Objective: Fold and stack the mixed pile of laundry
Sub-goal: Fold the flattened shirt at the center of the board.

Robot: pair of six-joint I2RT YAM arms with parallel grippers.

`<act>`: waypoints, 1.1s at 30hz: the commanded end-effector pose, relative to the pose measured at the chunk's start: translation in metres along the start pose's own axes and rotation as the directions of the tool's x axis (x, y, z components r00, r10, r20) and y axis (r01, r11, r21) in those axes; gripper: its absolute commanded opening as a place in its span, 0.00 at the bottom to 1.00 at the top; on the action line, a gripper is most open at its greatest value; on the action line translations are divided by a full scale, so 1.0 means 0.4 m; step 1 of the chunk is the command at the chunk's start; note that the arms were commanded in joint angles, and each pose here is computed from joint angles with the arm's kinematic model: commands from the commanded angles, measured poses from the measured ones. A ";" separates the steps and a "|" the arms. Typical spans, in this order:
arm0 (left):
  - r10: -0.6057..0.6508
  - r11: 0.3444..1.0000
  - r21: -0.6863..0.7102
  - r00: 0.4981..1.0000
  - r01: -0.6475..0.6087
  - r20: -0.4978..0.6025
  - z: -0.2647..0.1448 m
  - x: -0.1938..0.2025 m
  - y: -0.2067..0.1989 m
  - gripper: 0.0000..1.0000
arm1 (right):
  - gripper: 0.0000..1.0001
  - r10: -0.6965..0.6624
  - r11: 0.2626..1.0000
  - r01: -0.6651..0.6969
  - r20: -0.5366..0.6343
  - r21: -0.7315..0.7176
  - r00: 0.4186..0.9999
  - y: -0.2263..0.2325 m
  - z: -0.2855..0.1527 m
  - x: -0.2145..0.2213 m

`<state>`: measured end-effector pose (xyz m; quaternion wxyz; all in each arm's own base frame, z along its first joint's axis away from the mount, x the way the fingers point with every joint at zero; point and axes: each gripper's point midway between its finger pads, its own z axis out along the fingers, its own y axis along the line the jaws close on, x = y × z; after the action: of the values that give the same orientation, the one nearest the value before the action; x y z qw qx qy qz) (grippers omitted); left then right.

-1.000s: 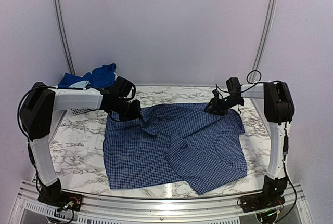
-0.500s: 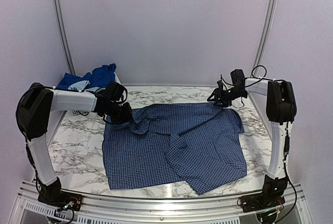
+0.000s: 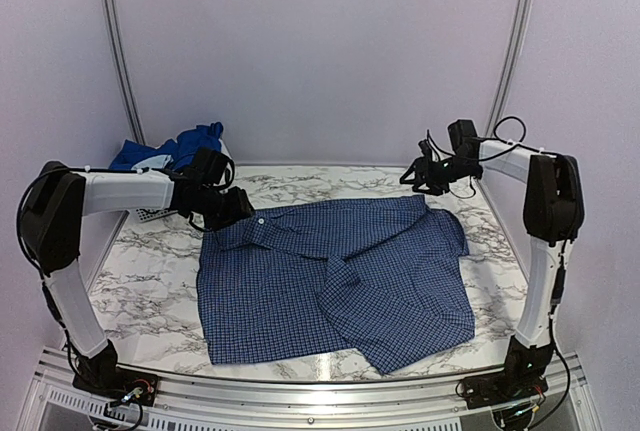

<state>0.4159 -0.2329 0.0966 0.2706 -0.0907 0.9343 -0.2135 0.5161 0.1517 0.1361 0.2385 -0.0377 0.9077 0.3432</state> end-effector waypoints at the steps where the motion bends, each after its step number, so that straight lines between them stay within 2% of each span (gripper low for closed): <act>1: 0.090 0.995 0.047 0.995 -0.089 -0.038 -0.006 0.013 -0.024 0.62 | 0.57 -0.038 0.997 0.034 -0.069 -0.063 0.997 0.062 0.037 0.072; 4: 0.089 0.996 0.032 0.993 -0.087 -0.075 0.014 0.032 -0.010 0.72 | 0.56 -0.031 0.997 0.023 -0.099 -0.079 0.995 0.070 0.049 0.111; 6: 0.086 0.996 0.019 0.990 -0.085 -0.107 0.030 0.046 -0.003 0.73 | 0.56 -0.017 0.995 0.005 -0.116 -0.101 0.993 0.076 0.044 0.144; 10: 0.114 0.993 0.033 0.982 -0.110 -0.153 0.047 0.072 -0.003 0.67 | 0.56 -0.030 0.995 0.017 -0.136 -0.101 0.990 0.085 0.011 0.198; 13: 0.120 0.990 -0.052 0.975 -0.132 -0.187 0.058 0.090 0.046 0.66 | 0.56 -0.028 0.997 0.014 -0.165 -0.081 0.986 0.070 0.003 0.244; 19: 0.049 0.977 -0.188 0.970 -0.096 -0.238 0.098 0.096 0.143 0.53 | 0.55 -0.011 0.994 -0.010 -0.187 -0.108 0.982 0.084 -0.019 0.300; 23: 0.042 0.969 -0.225 0.970 -0.098 -0.241 0.129 0.064 0.174 0.52 | 0.55 -0.031 0.988 -0.001 -0.202 -0.156 0.979 0.123 -0.055 0.329; 27: -0.026 0.973 -0.229 0.961 -0.039 -0.274 0.163 0.042 0.219 0.52 | 0.55 -0.077 0.979 0.028 -0.240 -0.200 0.968 0.174 -0.062 0.382; 29: -0.036 0.977 -0.214 0.964 -0.023 -0.265 0.156 0.021 0.218 0.56 | 0.55 -0.115 0.970 0.052 -0.264 -0.236 0.958 0.210 -0.056 0.416; 33: 0.027 0.983 -0.170 0.977 -0.065 -0.212 0.102 -0.029 0.176 0.71 | 0.58 -0.226 0.949 0.141 -0.299 -0.281 0.927 0.290 -0.024 0.470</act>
<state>0.4559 -0.1896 0.0278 0.1782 -0.0836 0.9699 -0.1436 0.3449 0.2168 0.1199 0.1194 -0.1419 0.8923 0.4116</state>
